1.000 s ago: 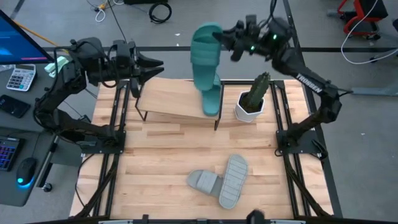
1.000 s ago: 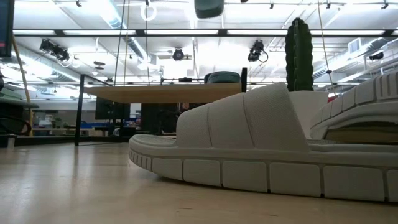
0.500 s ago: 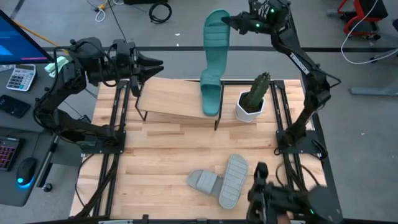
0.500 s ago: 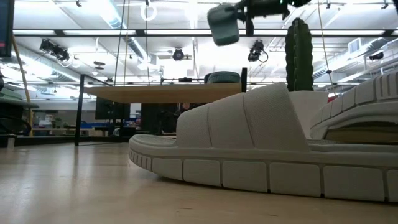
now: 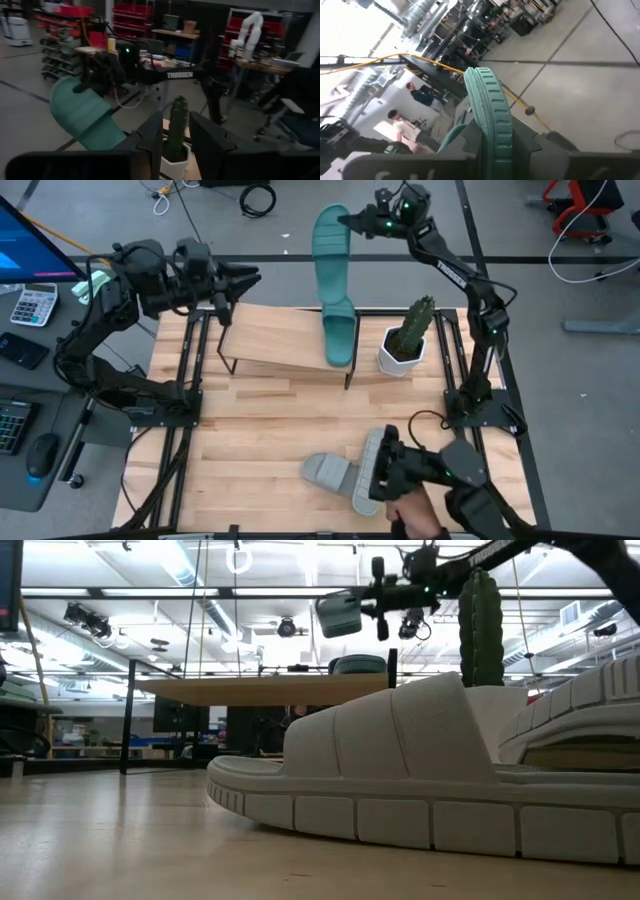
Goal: Pick and place slides into the shelf
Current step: Put the green slide on the shelf
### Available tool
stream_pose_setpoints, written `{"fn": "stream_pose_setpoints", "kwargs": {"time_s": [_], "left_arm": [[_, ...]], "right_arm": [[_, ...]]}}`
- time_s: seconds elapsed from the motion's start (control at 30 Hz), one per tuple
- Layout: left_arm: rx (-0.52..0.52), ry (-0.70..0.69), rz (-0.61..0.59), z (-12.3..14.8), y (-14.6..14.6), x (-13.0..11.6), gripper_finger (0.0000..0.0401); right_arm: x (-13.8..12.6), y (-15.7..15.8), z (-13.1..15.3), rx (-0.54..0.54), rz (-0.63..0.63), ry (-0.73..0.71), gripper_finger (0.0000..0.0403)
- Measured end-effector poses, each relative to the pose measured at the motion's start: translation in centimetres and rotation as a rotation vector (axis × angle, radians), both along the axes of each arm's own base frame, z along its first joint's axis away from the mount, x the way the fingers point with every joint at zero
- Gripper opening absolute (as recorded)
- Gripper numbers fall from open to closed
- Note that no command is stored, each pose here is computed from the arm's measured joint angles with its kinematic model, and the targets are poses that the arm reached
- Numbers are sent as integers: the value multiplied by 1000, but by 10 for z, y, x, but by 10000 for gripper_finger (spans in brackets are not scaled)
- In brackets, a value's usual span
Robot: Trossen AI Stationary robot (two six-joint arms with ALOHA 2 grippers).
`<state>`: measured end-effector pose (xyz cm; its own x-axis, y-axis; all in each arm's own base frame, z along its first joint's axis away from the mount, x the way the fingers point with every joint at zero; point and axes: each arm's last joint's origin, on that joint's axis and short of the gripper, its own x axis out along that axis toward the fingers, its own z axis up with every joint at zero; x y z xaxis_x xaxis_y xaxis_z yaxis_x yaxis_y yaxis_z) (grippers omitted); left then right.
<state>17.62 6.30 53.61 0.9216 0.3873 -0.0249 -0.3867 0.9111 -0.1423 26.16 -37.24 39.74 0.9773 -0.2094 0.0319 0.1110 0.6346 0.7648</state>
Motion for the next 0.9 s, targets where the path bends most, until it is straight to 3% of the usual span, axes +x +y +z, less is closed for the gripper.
{"fn": "stream_pose_setpoints", "kwargs": {"time_s": [0.4,0.9], "left_arm": [[41,15,3,0,0,-1,83],[-22,-19,80,1,10,-5,75]], "right_arm": [[1,-29,-42,159,6,32,55],[32,-24,-63,251,36,33,55]]}}
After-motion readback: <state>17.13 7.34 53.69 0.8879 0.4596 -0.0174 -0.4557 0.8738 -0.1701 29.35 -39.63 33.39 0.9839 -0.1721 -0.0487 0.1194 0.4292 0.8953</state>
